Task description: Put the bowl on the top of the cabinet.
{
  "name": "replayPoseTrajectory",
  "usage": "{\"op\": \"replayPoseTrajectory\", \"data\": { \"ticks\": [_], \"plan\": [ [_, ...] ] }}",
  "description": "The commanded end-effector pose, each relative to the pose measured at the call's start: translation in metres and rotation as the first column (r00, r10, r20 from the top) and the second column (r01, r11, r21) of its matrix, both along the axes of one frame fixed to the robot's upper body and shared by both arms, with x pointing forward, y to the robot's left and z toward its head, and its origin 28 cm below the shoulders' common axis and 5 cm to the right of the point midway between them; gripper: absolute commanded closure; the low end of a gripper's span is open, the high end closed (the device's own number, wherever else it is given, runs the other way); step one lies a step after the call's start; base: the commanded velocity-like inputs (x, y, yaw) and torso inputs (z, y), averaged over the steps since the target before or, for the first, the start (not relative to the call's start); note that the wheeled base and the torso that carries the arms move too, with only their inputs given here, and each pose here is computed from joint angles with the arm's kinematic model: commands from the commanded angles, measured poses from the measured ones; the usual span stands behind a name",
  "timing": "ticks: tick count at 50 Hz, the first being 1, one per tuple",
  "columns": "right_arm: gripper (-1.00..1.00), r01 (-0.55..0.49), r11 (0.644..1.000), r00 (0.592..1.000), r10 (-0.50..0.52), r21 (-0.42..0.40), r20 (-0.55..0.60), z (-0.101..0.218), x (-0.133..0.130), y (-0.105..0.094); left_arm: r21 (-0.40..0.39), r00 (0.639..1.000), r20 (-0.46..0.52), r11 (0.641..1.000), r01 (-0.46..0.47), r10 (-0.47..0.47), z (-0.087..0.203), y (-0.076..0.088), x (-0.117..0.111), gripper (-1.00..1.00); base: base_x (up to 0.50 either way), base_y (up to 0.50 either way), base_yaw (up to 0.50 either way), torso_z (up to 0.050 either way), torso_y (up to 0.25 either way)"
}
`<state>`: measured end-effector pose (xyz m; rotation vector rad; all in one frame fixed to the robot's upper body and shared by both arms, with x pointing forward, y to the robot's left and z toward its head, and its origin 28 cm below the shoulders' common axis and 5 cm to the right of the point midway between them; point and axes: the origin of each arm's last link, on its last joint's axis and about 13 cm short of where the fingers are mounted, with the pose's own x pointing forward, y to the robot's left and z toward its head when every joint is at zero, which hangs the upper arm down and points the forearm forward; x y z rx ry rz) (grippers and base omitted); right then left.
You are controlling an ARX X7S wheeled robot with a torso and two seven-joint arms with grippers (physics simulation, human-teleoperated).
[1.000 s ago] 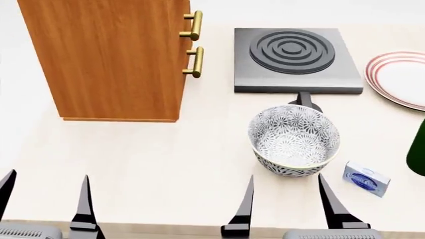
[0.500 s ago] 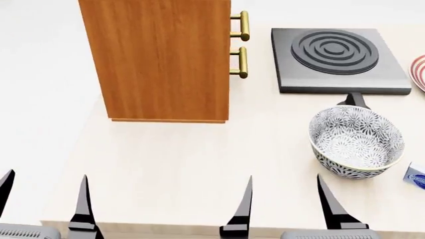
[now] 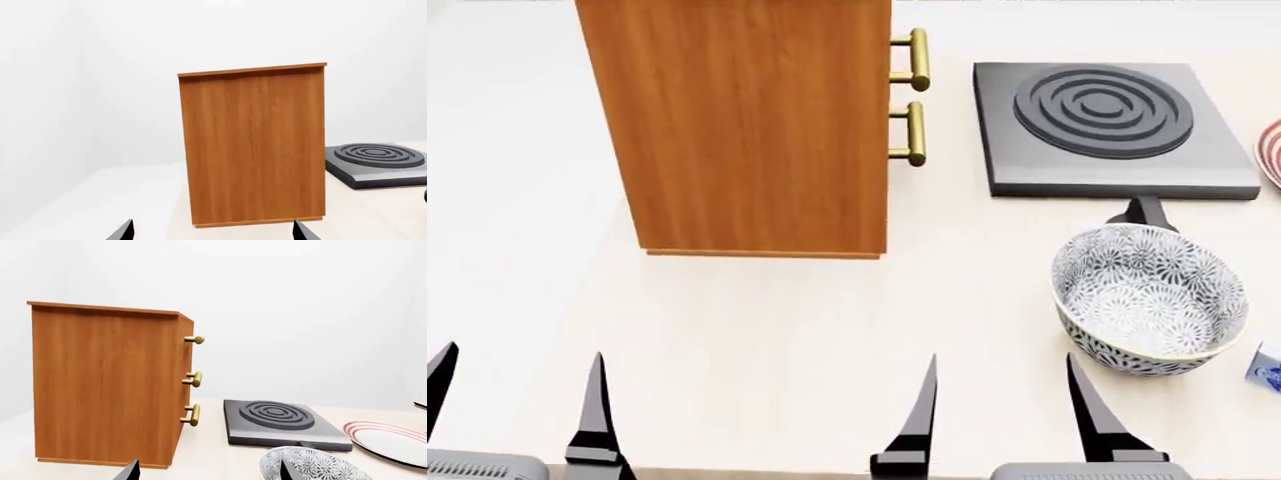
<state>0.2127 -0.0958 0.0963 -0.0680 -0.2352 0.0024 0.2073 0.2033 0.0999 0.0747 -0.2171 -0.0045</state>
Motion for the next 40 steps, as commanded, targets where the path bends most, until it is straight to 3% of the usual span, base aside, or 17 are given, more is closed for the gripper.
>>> {"op": "replayPoseTrajectory", "data": {
  "ticks": [1, 32, 40],
  "plan": [
    [-1.00, -0.006, 1.000, 1.000, 0.006, 0.000, -0.001, 0.0003, -0.0005, 0.0001, -0.002, 1.000, 0.000, 1.000, 0.001, -0.001, 0.0000, 0.0001, -0.0003, -1.00, 0.42, 0.01, 0.00, 0.000, 0.000],
    [-1.00, 0.007, 1.000, 1.000, -0.007, -0.020, -0.001, -0.0020, -0.0002, 0.0004, -0.003, 1.000, 0.003, 1.000, 0.001, -0.001, -0.0001, 0.0002, -0.0007, -1.00, 0.43, 0.01, 0.00, 0.000, 0.000],
    [-1.00, 0.010, 0.999, 1.000, -0.010, -0.034, -0.001, -0.0030, -0.0003, 0.0008, -0.002, 1.000, 0.004, 1.000, 0.000, 0.000, -0.0005, 0.0002, -0.0009, -1.00, 0.12, 0.01, 0.00, 0.000, 0.000]
  ]
}}
